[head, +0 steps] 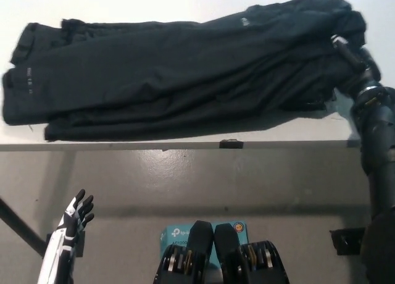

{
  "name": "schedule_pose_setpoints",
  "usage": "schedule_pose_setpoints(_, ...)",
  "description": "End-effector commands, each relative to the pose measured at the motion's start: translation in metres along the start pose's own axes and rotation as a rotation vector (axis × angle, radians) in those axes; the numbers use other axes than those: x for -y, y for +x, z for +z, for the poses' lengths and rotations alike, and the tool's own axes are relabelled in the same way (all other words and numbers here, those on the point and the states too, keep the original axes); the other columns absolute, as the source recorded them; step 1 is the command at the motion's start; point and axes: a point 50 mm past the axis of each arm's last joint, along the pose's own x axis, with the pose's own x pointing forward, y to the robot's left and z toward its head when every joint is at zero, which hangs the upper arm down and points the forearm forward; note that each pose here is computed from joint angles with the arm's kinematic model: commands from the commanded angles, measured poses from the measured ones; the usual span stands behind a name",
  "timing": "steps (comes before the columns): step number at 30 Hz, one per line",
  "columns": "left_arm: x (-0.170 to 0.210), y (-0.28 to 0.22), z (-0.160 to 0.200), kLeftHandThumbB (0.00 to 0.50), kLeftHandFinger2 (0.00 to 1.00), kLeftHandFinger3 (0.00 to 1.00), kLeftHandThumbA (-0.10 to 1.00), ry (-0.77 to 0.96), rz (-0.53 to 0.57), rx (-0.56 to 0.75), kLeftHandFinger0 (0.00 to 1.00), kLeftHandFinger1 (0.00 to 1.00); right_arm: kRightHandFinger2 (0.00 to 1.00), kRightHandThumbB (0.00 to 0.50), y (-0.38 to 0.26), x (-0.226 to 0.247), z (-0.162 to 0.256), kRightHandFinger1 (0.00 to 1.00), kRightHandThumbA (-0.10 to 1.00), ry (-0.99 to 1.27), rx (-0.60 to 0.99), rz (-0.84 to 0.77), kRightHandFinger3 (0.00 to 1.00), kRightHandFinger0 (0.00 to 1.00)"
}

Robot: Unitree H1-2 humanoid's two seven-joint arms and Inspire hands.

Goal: The robot grabs the right edges of the black jacket on the table, and folds it in half

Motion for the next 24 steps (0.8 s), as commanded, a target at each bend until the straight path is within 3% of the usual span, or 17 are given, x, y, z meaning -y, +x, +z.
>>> schedule_pose_setpoints(1, -0.004, 0.003, 0.007, 0.08, 1.0, 1.0, 1.0, 0.022, -0.01, 0.047, 1.0, 1.0, 0.69, 0.087, 0.003, -0.027, 0.082, 0.21, -0.1, 0.04, 0.189, 0.048, 1.0, 0.0)
schedule_pose_setpoints(6, -0.004, 0.003, 0.008, 0.076, 1.0, 1.0, 1.0, 0.019, -0.003, 0.045, 1.0, 1.0, 0.65, 0.084, 0.0, -0.032, 0.108, 0.14, -0.1, 0.047, 0.225, 0.064, 1.0, 0.0)
schedule_pose_setpoints(9, -0.004, 0.003, 0.008, 0.075, 1.0, 1.0, 1.0, 0.016, -0.007, 0.049, 1.0, 1.0, 0.64, 0.074, 0.0, -0.04, 0.124, 0.15, -0.1, 0.03, 0.254, 0.116, 1.0, 0.0)
schedule_pose_setpoints(13, -0.003, 0.004, 0.009, 0.074, 1.0, 1.0, 1.0, 0.017, -0.014, 0.058, 1.0, 1.0, 0.67, 0.103, 0.0, -0.072, 0.146, 0.18, -0.1, -0.117, 0.293, 0.19, 0.99, 0.0)
schedule_pose_setpoints(17, -0.003, 0.006, 0.01, 0.067, 1.0, 1.0, 1.0, 0.017, -0.018, 0.056, 1.0, 1.0, 0.63, 0.105, -0.004, -0.116, 0.162, 0.18, -0.1, -0.243, 0.313, 0.257, 0.88, 0.0)
schedule_pose_setpoints(19, -0.003, 0.007, 0.01, 0.075, 1.0, 1.0, 1.0, 0.015, -0.018, 0.057, 1.0, 1.0, 0.67, 0.087, -0.008, -0.139, 0.167, 0.19, -0.1, -0.297, 0.313, 0.335, 0.97, 0.0)
schedule_pose_setpoints(22, -0.003, 0.008, 0.01, 0.087, 1.0, 1.0, 1.0, 0.012, -0.017, 0.061, 1.0, 1.0, 0.73, 0.15, -0.017, -0.179, 0.169, 0.25, -0.1, -0.362, 0.32, 0.408, 0.79, 0.0)
schedule_pose_setpoints(23, -0.003, 0.009, 0.011, 0.087, 1.0, 1.0, 1.0, 0.013, -0.018, 0.063, 1.0, 1.0, 0.73, 0.122, -0.021, -0.196, 0.17, 0.26, -0.1, -0.416, 0.313, 0.482, 0.75, 0.0)
schedule_pose_setpoints(24, -0.003, 0.009, 0.012, 0.087, 1.0, 1.0, 1.0, 0.016, -0.02, 0.065, 1.0, 1.0, 0.74, 0.141, -0.023, -0.211, 0.168, 0.26, -0.1, -0.444, 0.314, 0.52, 0.74, 0.0)
